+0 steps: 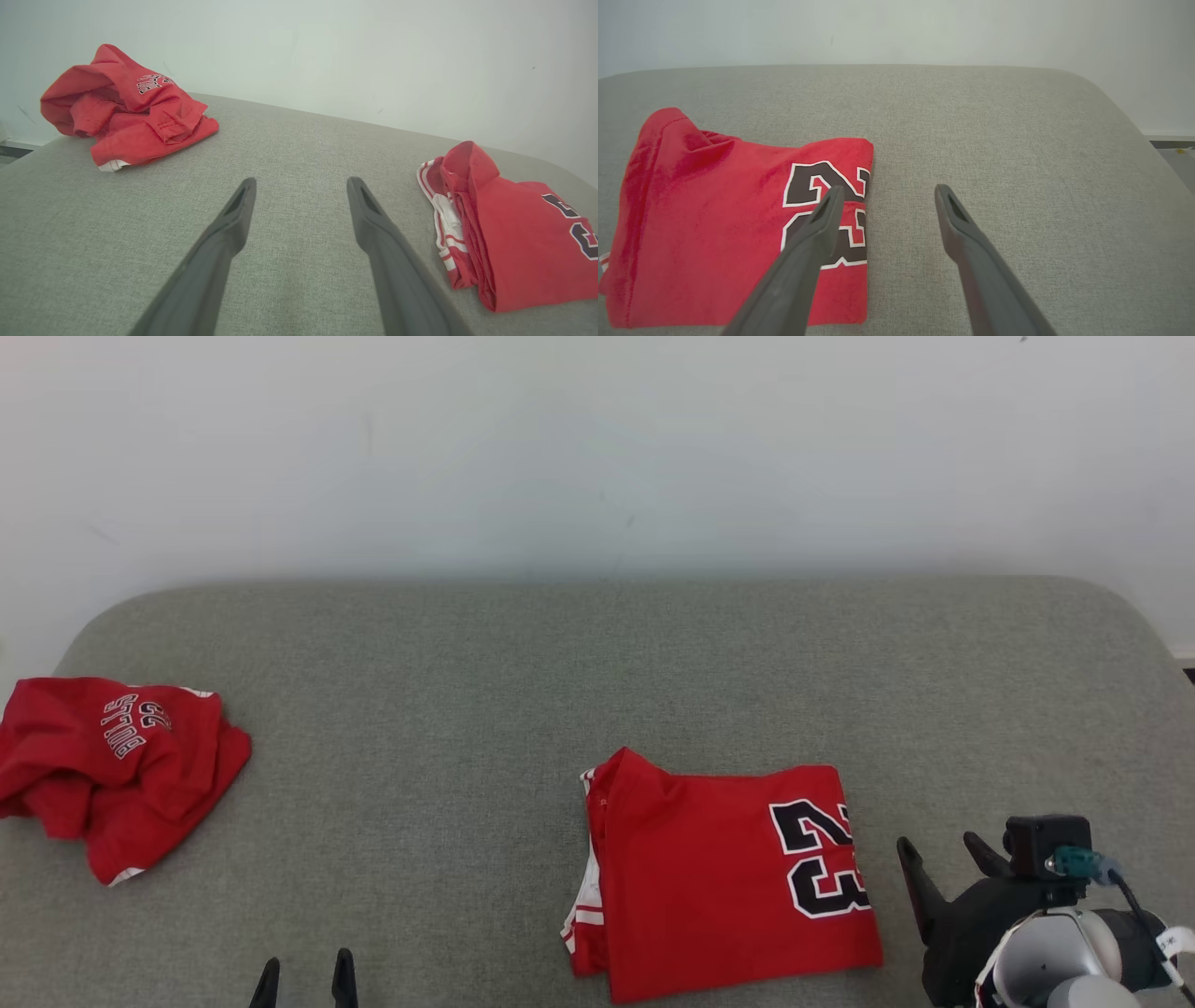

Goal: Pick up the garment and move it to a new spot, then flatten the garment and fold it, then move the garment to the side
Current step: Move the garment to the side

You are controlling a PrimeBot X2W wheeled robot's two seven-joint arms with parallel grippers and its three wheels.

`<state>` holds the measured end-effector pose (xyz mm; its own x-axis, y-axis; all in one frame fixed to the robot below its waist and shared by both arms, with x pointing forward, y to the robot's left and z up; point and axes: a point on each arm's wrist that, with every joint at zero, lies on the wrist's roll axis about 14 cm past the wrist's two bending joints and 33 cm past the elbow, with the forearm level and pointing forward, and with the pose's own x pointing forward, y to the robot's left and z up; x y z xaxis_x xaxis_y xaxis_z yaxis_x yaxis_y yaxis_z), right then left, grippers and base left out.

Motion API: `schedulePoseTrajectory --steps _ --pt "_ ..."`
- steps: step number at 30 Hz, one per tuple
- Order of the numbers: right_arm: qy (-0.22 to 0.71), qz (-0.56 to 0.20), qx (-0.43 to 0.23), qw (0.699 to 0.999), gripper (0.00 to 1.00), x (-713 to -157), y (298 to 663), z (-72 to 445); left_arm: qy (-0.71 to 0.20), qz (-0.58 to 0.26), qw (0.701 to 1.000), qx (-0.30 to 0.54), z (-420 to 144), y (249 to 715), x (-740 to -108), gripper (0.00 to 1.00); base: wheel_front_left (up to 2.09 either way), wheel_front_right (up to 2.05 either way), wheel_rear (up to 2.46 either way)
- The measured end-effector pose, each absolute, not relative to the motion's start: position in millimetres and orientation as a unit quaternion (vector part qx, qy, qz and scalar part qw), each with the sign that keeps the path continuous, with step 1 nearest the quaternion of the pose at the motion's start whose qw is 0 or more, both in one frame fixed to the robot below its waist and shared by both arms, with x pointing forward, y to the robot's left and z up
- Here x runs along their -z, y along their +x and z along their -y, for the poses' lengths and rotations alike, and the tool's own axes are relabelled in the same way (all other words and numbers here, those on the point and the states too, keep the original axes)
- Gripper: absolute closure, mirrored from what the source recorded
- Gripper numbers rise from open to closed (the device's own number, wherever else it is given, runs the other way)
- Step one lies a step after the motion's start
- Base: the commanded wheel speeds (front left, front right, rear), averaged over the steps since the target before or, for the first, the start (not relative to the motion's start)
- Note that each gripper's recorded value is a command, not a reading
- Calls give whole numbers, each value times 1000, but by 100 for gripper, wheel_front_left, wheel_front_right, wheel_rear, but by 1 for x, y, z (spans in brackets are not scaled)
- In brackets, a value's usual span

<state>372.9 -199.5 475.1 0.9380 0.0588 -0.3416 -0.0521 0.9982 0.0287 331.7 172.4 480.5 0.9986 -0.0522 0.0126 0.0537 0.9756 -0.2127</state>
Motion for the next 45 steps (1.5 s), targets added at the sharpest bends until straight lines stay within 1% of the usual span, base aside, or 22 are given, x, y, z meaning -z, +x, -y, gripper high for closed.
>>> schedulePoseTrajectory --steps 2,4,7,12,16,18,20,21,24,27,28,29,37,41,45 --pt "11 -221 -25 975 0 -464 377 203 -108 3 994 27 -172 333 -481 0 0 0 0" --pt "21 -253 -25 967 0 -457 382 203 -109 8 994 25 -172 336 -483 0 0 0 0" --pt "24 -272 -26 962 0 -454 397 202 -114 10 993 25 -171 340 -485 0 0 0 0" --pt "34 -350 -34 936 0 -420 404 192 -123 7 992 10 -175 348 -483 0 0 0 0" --pt "32 -372 -55 926 0 -411 418 176 -125 -3 992 -6 -183 349 -476 0 0 0 0" --pt "33 -395 -66 916 0 -401 419 167 -125 -7 992 -17 -189 348 -473 0 0 0 0" --pt "29 -431 -74 899 0 -387 415 161 -125 -11 992 -23 -192 349 -470 0 0 0 0" --pt "29 -431 -74 899 0 -387 415 161 -125 -11 992 -23 -192 349 -470 0 0 0 0" --pt "12 -474 -82 877 0 -376 413 159 -126 -18 991 -31 -196 349 -466 0 0 0 0" --pt "-16 -501 -95 860 0 -372 412 157 -126 -21 991 -34 -196 351 -464 0 0 0 0" --pt "-21 -506 -98 857 25 -371 413 157 -126 -20 991 -33 -196 353 -465 0 0 0 0" --pt "-31 -508 -102 855 100 -371 414 157 -126 -20 991 -32 -196 354 -465 0 0 0 0" --pt "-109 -499 -135 849 100 -380 426 161 -125 -9 992 -19 -188 369 -471 0 0 0 0" --pt "-149 -472 -132 859 100 -395 451 177 -122 14 992 -2 -181 389 -484 0 0 0 0" --pt "-165 -454 -116 868 100 -405 471 197 -113 28 993 27 -166 411 -490 0 0 0 0"
